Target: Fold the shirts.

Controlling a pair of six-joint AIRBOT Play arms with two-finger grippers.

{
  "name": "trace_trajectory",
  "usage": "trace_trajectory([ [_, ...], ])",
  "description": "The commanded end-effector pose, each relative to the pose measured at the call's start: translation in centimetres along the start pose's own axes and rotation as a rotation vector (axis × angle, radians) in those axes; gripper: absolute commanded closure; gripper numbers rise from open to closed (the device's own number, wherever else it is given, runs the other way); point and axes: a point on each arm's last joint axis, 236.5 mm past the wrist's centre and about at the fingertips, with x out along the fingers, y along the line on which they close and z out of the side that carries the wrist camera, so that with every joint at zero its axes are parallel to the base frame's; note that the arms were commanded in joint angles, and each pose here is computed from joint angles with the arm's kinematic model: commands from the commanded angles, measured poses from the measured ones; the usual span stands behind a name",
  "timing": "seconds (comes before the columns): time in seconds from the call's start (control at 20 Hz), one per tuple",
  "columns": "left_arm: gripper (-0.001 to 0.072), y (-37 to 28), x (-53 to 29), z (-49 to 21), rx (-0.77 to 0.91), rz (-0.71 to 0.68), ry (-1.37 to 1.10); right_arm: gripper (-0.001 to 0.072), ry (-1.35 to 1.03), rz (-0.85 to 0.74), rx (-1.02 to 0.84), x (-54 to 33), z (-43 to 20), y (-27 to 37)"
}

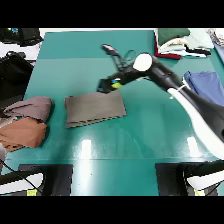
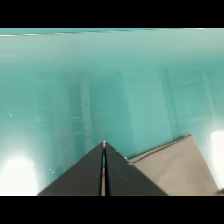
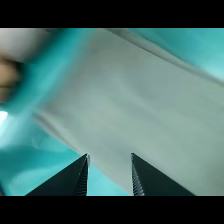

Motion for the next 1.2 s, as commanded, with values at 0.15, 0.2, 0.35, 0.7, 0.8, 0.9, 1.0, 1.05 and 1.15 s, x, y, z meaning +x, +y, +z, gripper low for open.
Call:
trace_trajectory([
  [0.15, 0.0682, -0.5, 0.2, -0.1, 0.017, -0.013, 0.006, 0.0177, -0.004, -0.024, 0.437, -1.4, -5.7, -12.3],
  [0.2, 0.0682, -1.0, 0.2, -0.1, 0.02, -0.033, 0.005, 0.0177, 0.005, -0.008, 0.486, -0.3, -6.3, -12.8],
  [0.35, 0.0682, -1.4, 0.1, -0.2, 0.014, -0.052, 0.006, 0.0183, 0.063, 0.044, 0.585, 3.7, -8.0, -13.2],
  [0.7, 0.0682, -2.0, 0.1, -0.2, 0.002, -0.079, 0.008, 0.0349, 0.046, 0.247, 0.551, 10.9, -5.8, -7.2],
  [0.8, 0.0682, -2.5, 0.2, -0.2, -0.007, -0.1, 0.008, 0.0629, 0.025, 0.268, 0.472, 11.5, -3.9, -5.7],
  [0.9, 0.0683, -3.3, 0.6, -0.8, 0.001, -0.113, 0.025, 0.0697, -0.006, 0.264, 0.417, 11.1, -2.0, -5.3],
  [1.0, 0.0683, -5.4, 1.4, -1.9, 0.027, -0.149, 0.049, 0.0697, -0.054, 0.207, 0.34, 9.0, 0.3, -6.6],
  [1.05, 0.0683, -6.9, 1.8, -2.5, 0.044, -0.174, 0.059, 0.0697, -0.082, 0.168, 0.325, 7.3, 1.4, -7.8],
  [1.15, 0.0683, -9.6, 2.5, -3.6, 0.089, -0.218, 0.074, 0.0697, -0.162, 0.067, 0.314, 2.4, 3.6, -11.5],
])
